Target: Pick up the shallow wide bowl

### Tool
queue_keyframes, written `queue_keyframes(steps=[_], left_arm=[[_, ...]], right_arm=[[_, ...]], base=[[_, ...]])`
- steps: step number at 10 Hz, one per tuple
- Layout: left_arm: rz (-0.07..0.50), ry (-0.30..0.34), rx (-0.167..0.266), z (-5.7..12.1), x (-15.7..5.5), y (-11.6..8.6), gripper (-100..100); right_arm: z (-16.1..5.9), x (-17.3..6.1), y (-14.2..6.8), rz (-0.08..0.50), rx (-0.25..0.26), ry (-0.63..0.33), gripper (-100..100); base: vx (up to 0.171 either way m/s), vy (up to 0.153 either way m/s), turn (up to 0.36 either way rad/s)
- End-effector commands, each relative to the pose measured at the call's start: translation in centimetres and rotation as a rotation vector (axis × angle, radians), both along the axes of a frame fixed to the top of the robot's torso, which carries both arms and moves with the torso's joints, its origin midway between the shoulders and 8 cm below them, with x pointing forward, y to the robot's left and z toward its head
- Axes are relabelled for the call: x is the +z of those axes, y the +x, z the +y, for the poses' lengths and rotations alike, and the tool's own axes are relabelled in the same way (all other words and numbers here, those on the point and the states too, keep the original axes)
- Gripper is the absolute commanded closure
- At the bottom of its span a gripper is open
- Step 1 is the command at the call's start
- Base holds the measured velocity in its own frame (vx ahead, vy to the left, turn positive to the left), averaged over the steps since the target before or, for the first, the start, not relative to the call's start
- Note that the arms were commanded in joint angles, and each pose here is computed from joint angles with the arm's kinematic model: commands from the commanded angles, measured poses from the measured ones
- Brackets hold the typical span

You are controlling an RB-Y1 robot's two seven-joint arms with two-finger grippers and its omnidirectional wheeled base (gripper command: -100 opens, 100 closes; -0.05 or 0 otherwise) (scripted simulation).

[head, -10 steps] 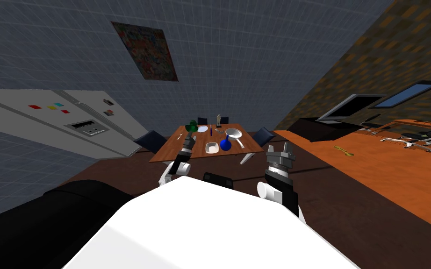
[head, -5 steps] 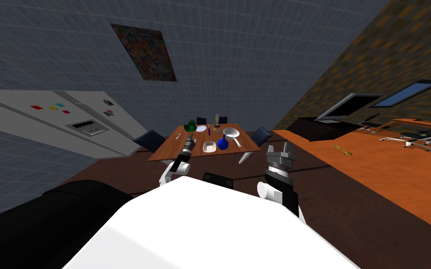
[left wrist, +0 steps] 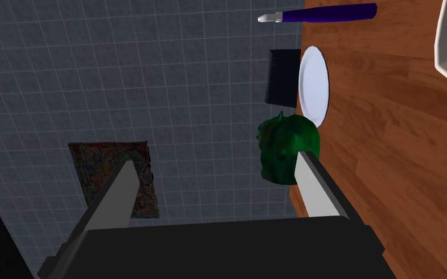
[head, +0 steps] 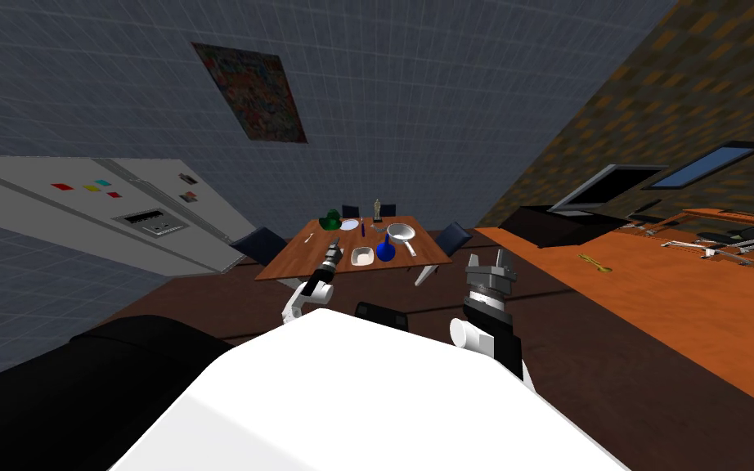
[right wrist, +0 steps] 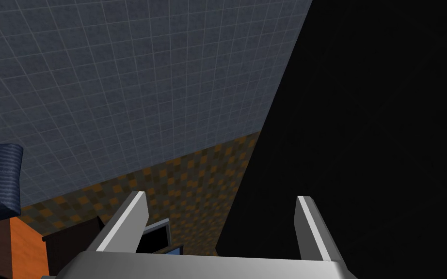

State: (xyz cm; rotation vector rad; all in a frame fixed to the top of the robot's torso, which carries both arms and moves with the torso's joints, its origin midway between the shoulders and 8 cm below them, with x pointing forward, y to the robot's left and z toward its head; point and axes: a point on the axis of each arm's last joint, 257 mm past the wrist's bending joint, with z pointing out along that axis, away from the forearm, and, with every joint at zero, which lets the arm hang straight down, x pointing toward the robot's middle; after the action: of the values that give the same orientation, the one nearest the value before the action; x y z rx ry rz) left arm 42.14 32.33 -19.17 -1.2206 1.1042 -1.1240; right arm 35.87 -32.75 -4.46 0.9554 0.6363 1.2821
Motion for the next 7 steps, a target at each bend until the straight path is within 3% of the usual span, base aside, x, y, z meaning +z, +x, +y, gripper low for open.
queue_keyframes(steps=[1, 6, 7], left_arm=[[0.067, -0.027, 0.015, 0.8, -2.5, -0.2, -100], [0.257, -0.084, 0.053, 2.0, -9.3, -0.4, -100], [0.261, -0.084, 0.053, 2.0, -9.5, -0.4, -100]], right_arm=[[0.0, 0.0, 0.0, 0.0, 0.0, 0.0, 0], [0.0, 0.0, 0.0, 0.0, 0.0, 0.0, 0], [0.0, 0.0, 0.0, 0.0, 0.0, 0.0, 0]], base=[[-0.002, -0.128, 0.013], [0.028, -0.087, 0.023], [0.03, -0.047, 0.011]])
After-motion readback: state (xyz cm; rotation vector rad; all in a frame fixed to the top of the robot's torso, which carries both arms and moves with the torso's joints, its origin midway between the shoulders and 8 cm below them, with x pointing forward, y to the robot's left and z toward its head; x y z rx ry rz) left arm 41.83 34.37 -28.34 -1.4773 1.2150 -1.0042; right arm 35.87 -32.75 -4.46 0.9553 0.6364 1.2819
